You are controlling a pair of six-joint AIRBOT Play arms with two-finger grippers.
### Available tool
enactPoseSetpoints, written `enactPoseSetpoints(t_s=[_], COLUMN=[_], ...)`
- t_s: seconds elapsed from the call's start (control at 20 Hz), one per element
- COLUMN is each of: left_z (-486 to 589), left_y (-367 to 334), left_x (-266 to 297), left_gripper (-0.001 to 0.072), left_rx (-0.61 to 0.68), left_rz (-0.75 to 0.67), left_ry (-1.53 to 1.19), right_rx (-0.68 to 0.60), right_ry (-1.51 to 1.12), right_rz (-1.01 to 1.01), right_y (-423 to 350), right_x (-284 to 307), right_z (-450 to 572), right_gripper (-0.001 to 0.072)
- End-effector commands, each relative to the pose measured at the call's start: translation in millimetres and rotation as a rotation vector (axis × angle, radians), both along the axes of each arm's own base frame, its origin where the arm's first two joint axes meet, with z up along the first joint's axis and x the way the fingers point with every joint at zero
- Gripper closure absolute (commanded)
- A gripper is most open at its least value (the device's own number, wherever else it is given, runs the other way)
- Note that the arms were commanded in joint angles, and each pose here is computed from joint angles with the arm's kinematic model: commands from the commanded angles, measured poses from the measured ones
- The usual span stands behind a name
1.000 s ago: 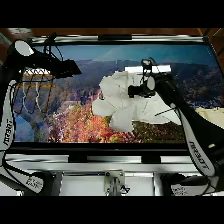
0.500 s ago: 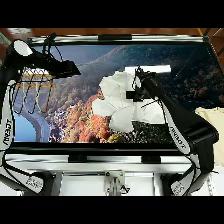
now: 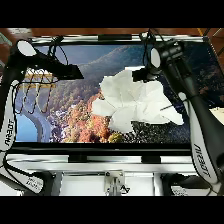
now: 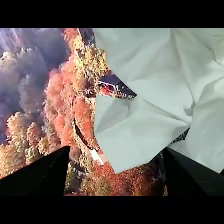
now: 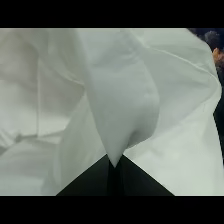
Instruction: Fold the shirts.
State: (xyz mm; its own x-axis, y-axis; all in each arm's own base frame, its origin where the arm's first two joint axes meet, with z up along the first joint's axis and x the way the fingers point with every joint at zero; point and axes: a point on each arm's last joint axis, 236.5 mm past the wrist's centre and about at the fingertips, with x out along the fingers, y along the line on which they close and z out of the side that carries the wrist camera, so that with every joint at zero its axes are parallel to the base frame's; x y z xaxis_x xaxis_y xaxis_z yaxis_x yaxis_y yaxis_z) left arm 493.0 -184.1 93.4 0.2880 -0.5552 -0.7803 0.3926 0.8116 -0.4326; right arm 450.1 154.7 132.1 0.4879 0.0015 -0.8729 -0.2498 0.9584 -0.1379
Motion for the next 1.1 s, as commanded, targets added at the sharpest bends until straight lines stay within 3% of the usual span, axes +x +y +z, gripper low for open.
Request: enactPoseSetpoints(t_s=[0.0,0.15,0.4,0.55,0.75,1.05], left_z=[8.0,1.7,-32.3,-46.4,-50.7,-55.2], left_y=[-36.2,-70.4,-118.5,-130.6,-156.0,-148.8], left_x=[5.5,11.7,-6.1,-6.0,-27.7,-54.5], left_gripper=[0.0009,0.0007,-0.0013,-0.0013,-0.0013,-0.0013], left_rx=[-0.068,-0.095,-0.047,-0.042,-0.127,-0.132], left_rz=[-0.042,-0.068,-0.274,-0.326,-0.471,-0.581], left_ry=[-0.060,-0.104,-0.149,-0.173,-0.176,-0.108], right_rx=[-0.022,-0.012,0.011,0.005,0.014,-0.007], right_ry=[0.009,0.005,-0.004,0.057,0.058,0.030], right_rz=[0.099,0.173,0.225,0.216,0.220,0.215], right_y=[8.4,31.5,45.3,39.0,38.8,32.0], right_x=[-57.7,-90.8,-125.9,-142.1,-145.7,-142.1], right_z=[48.9,65.8,85.4,81.7,84.3,89.1], right_gripper=[0.0638,0.0637,0.0637,0.0637,0.0637,0.0637])
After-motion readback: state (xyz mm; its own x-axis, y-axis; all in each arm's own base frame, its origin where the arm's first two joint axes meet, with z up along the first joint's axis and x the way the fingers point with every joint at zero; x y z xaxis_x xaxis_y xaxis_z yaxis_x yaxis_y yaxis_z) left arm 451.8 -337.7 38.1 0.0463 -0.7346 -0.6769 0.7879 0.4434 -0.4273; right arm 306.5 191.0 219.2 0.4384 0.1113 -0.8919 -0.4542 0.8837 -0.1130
